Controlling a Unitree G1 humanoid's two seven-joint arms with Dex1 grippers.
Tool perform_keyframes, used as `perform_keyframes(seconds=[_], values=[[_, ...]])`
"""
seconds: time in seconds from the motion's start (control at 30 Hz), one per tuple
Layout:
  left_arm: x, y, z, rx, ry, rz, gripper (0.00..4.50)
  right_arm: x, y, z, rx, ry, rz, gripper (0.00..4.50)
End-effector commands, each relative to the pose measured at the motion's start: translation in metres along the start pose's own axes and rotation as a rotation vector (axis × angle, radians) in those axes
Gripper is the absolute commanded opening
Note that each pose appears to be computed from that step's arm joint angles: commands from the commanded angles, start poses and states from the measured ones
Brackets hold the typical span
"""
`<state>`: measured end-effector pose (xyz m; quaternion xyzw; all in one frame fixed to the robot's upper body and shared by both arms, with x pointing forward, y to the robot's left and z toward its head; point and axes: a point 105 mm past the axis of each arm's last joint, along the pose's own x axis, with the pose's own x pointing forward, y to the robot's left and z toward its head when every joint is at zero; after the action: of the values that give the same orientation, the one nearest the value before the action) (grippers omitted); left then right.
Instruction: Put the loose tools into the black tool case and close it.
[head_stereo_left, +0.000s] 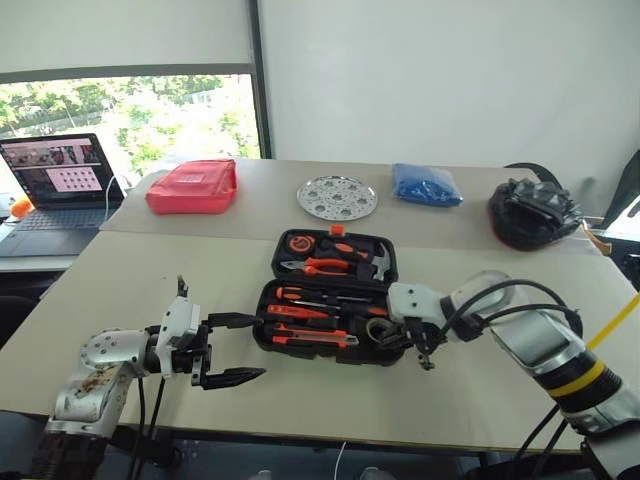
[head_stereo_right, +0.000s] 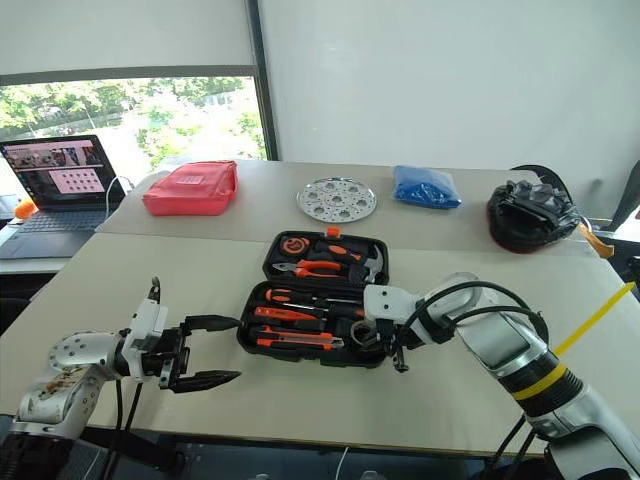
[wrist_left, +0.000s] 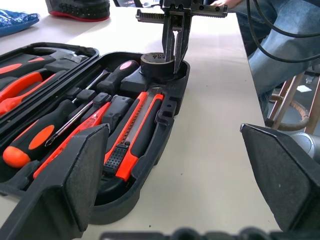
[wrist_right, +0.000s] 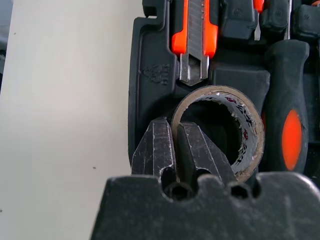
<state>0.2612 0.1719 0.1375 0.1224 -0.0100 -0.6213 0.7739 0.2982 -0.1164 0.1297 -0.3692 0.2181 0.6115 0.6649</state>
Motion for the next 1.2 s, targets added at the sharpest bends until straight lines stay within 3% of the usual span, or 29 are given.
perform_keyframes(seconds=[0.03, 0.3, 0.4, 0.53, 0.67, 0.83, 0.93, 0.97, 1.03, 1.2], values=[[-0.006, 0.002, 0.007, 0.046, 0.003, 0.018, 4.50, -0.004, 0.003, 0.000, 0.011, 0.028, 0.020, 0.07], [-0.008, 0.008, 0.005, 0.052, 0.006, 0.030, 4.50, 0.002, 0.013, -0.006, 0.098, 0.023, 0.093, 0.07], [-0.009, 0.009, 0.005, 0.055, 0.009, 0.034, 4.50, -0.005, 0.022, -0.014, 0.139, 0.072, 0.151, 1.02], [-0.011, 0.013, 0.003, 0.060, 0.019, 0.054, 4.50, -0.011, -0.004, 0.008, 0.006, -0.071, -0.012, 2.34], [-0.015, 0.019, 0.003, 0.053, 0.014, 0.097, 4.50, -0.038, 0.003, 0.023, -0.013, -0.196, 0.042, 3.72], [-0.029, 0.048, 0.001, -0.017, 0.023, 0.300, 4.50, -0.079, -0.001, 0.017, 0.069, -0.407, -0.054, 3.72], [-0.038, 0.066, -0.012, -0.066, 0.092, 0.438, 4.50, -0.086, -0.016, -0.016, 0.115, -0.371, -0.225, 3.72], [-0.040, 0.073, -0.016, -0.074, 0.112, 0.497, 4.24, -0.085, -0.021, -0.033, 0.123, -0.321, -0.287, 3.20], [-0.041, 0.084, -0.019, -0.096, 0.119, 0.572, 3.79, -0.081, -0.029, -0.056, 0.111, -0.264, -0.394, 2.71], [-0.025, 0.099, -0.030, -0.121, 0.167, 0.639, 2.08, -0.066, -0.053, -0.077, 0.060, -0.237, -0.611, 1.04]])
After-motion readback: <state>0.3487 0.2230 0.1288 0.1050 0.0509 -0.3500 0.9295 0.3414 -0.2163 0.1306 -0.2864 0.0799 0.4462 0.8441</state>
